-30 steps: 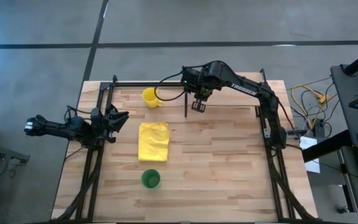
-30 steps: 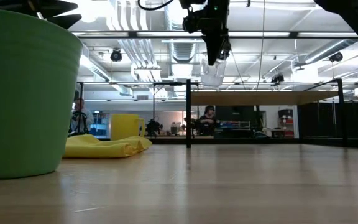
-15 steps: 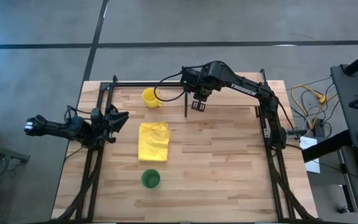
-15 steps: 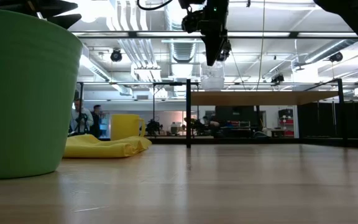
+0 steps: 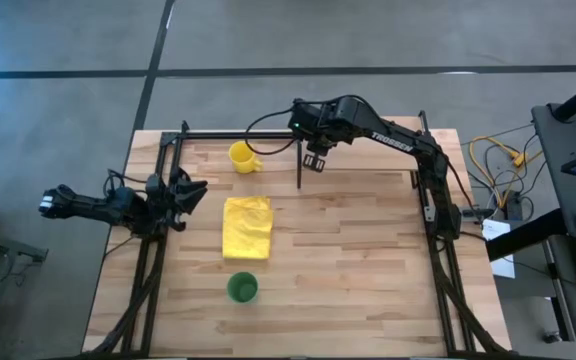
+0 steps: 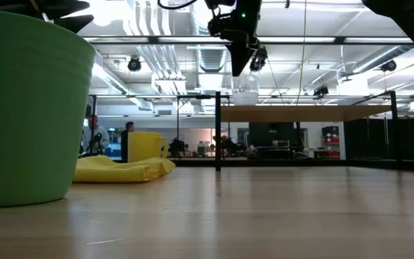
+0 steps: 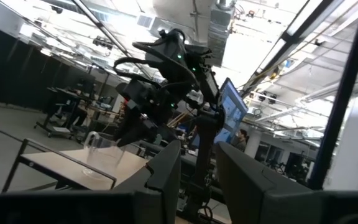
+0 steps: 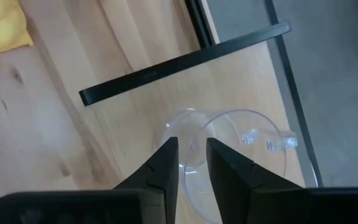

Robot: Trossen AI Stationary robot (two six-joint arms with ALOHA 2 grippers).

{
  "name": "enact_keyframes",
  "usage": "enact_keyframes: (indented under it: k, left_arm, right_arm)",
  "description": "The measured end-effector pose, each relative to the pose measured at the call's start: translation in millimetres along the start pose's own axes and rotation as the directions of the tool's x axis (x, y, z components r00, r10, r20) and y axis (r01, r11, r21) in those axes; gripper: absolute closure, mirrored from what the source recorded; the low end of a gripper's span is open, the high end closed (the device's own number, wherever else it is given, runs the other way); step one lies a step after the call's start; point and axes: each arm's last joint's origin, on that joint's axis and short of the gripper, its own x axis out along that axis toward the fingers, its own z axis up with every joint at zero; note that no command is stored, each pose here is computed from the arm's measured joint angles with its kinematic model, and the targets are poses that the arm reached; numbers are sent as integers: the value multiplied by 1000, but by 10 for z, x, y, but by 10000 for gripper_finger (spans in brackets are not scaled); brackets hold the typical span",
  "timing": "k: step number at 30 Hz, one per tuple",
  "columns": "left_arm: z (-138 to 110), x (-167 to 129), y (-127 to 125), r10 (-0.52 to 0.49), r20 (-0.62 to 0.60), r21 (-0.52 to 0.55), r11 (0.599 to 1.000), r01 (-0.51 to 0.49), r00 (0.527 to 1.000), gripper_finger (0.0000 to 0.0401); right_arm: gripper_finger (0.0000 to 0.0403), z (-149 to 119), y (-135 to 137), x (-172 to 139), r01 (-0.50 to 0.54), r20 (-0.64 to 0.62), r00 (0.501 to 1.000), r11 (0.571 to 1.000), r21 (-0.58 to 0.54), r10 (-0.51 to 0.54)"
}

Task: Stack small to large cups/mugs on shelf
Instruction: Put the yellow mug on the shelf

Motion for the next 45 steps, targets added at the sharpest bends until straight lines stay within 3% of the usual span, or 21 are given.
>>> enact_keyframes:
  k: [7,10,12,14,19,25,33,39,45]
  left_arm:
    - [-1,0,-5,-17,-3,0,1000,17,1000,312]
    - [0,0,-5,-18,-3,0,1000,18,1000,312]
    - [1,0,-5,-18,-2,1,1000,18,1000,312]
    - [16,3,-10,-19,4,-1,1000,19,1000,312]
    - [93,-5,-23,-35,87,-34,999,38,996,312]
    - [204,-19,-44,-65,180,-64,995,77,981,312]
    - [117,9,15,132,123,-32,991,-129,984,312]
    - [20,34,92,405,91,31,912,-409,910,312]
    - [4,121,53,406,22,236,886,-399,914,312]
  right_arm:
    - [326,-5,123,-392,-36,116,993,999,-6,36]
    - [330,-20,258,-585,-180,199,962,983,-39,185]
    - [332,-40,376,-707,-318,229,913,941,-115,336]
    - [332,-45,498,-787,-392,244,871,902,-178,427]
    - [318,-29,683,-852,-358,274,864,898,-256,422]
    - [292,35,774,-753,-370,266,869,904,-215,418]
    - [280,89,892,-651,-400,249,870,905,-148,425]
    - [287,73,981,-693,-416,250,863,899,-139,439]
    - [284,48,1080,-738,-436,245,858,892,-119,452]
